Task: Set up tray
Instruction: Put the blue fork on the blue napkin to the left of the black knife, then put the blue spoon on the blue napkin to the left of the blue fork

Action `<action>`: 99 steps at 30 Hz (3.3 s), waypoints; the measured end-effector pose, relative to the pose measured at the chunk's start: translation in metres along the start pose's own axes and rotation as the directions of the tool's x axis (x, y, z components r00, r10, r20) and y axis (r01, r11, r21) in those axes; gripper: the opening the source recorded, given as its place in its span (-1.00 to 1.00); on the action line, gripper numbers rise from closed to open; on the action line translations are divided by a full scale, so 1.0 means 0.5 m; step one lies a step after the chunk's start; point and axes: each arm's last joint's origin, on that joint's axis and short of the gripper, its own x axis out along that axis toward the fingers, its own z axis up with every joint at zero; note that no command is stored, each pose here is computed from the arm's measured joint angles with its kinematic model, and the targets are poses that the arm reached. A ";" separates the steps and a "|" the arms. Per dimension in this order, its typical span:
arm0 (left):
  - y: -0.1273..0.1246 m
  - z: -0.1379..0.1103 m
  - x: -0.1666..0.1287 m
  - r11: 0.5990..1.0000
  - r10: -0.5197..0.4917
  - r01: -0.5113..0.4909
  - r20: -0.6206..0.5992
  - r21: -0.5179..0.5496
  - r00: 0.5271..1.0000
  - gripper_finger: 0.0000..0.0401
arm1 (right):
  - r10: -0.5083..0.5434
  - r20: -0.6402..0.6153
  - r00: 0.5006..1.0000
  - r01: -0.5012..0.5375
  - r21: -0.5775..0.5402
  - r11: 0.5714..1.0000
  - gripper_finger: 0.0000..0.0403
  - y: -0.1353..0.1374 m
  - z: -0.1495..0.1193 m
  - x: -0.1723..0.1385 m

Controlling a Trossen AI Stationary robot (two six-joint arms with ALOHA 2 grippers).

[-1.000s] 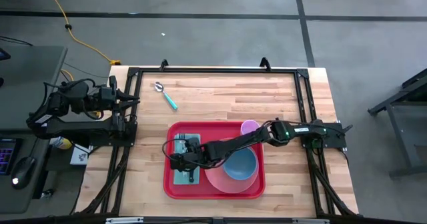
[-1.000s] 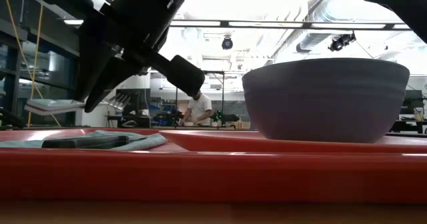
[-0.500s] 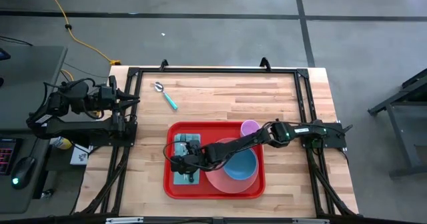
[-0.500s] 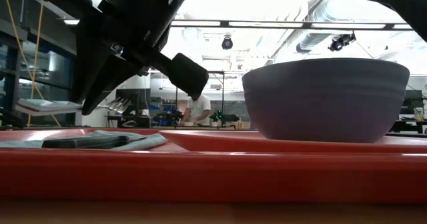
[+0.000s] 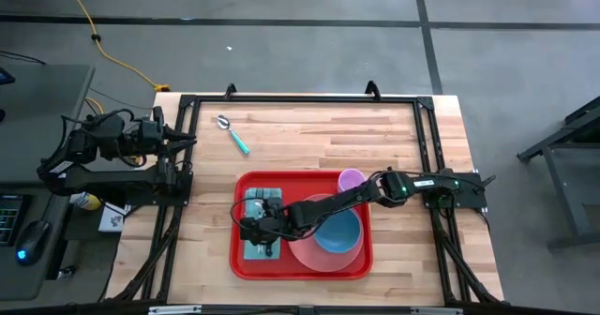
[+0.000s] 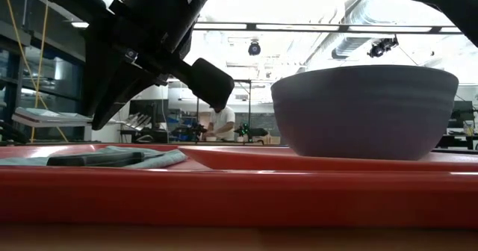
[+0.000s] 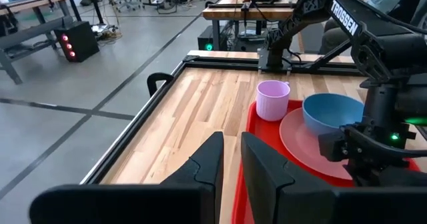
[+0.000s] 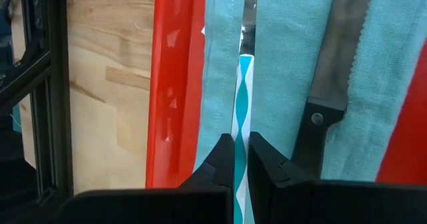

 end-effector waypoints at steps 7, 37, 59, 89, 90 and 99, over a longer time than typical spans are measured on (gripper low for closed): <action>0.000 0.000 0.000 1.000 0.002 -0.002 0.000 0.000 1.000 -0.57 | -0.001 -0.010 1.000 0.001 0.007 1.000 -1.00 0.000 -0.001 0.000; 0.000 0.000 0.000 1.000 0.005 -0.005 0.000 0.002 1.000 -0.57 | -0.013 -0.017 1.000 0.013 0.006 1.000 -1.00 -0.007 -0.003 0.012; 0.000 0.000 0.000 1.000 0.004 -0.004 0.000 0.002 1.000 -0.57 | -0.013 -0.019 1.000 0.013 0.005 1.000 -0.77 -0.007 -0.003 0.013; 0.000 0.000 0.000 1.000 0.004 -0.004 -0.002 0.007 1.000 -0.57 | 0.157 0.090 0.983 -0.130 -0.251 0.959 -0.51 0.059 0.022 -0.112; 0.000 0.000 0.000 1.000 0.004 -0.004 -0.001 0.007 1.000 -0.57 | 0.176 0.110 0.978 -0.142 -0.267 0.953 -0.51 0.067 0.029 -0.132; 0.000 0.000 0.000 1.000 0.004 -0.004 -0.002 0.007 1.000 -0.57 | 0.269 0.354 0.896 -0.118 -0.393 0.912 -0.51 0.107 0.106 -0.312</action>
